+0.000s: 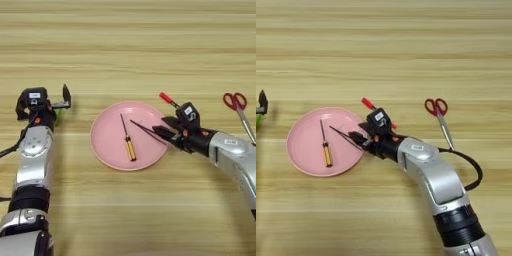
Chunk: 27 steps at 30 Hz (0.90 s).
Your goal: Move the objects on the table
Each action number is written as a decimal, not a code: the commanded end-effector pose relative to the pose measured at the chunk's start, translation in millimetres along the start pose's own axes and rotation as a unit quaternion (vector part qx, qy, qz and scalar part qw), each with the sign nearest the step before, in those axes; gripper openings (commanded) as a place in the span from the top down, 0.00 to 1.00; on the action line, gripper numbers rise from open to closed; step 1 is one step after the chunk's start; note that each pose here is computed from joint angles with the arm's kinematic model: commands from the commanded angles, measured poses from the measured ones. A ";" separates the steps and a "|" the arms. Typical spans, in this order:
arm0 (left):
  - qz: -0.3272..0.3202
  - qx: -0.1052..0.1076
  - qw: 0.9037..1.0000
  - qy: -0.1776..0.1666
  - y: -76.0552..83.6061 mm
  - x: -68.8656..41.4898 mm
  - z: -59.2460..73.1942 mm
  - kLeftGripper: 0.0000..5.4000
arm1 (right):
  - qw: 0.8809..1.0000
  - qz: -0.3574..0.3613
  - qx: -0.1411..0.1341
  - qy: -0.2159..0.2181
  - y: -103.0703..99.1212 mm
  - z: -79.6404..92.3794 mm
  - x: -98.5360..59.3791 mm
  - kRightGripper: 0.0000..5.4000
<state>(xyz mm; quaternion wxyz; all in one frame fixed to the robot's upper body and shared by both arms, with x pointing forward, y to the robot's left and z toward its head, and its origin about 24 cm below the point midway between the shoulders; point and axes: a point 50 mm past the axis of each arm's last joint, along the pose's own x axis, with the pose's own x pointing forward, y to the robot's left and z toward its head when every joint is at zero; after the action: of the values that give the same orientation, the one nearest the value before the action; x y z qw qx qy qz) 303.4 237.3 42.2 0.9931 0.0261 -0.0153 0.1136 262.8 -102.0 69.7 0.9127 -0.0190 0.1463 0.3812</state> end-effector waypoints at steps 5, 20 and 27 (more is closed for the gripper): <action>0.001 -0.001 1.000 0.005 -0.3 1.0 -0.4 0.00 | 0.998 -0.054 -0.013 -0.020 -22.5 7.5 -4.2 0.46; 0.000 -0.002 1.000 0.006 -1.3 1.2 -0.7 0.00 | 0.990 -0.136 -0.040 -0.003 -54.2 -12.4 -6.9 0.17; -0.001 -0.001 1.000 0.006 -1.1 1.2 -0.7 0.00 | 0.989 -0.146 -0.036 -0.006 -61.3 -16.5 -8.0 0.03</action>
<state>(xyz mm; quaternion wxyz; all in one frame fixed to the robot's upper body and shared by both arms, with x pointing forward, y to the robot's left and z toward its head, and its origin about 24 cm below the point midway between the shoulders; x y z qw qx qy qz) 303.4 237.1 41.8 0.9931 0.0262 -0.0146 0.1133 292.2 -150.0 46.3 0.9560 -0.0645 0.1333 0.2534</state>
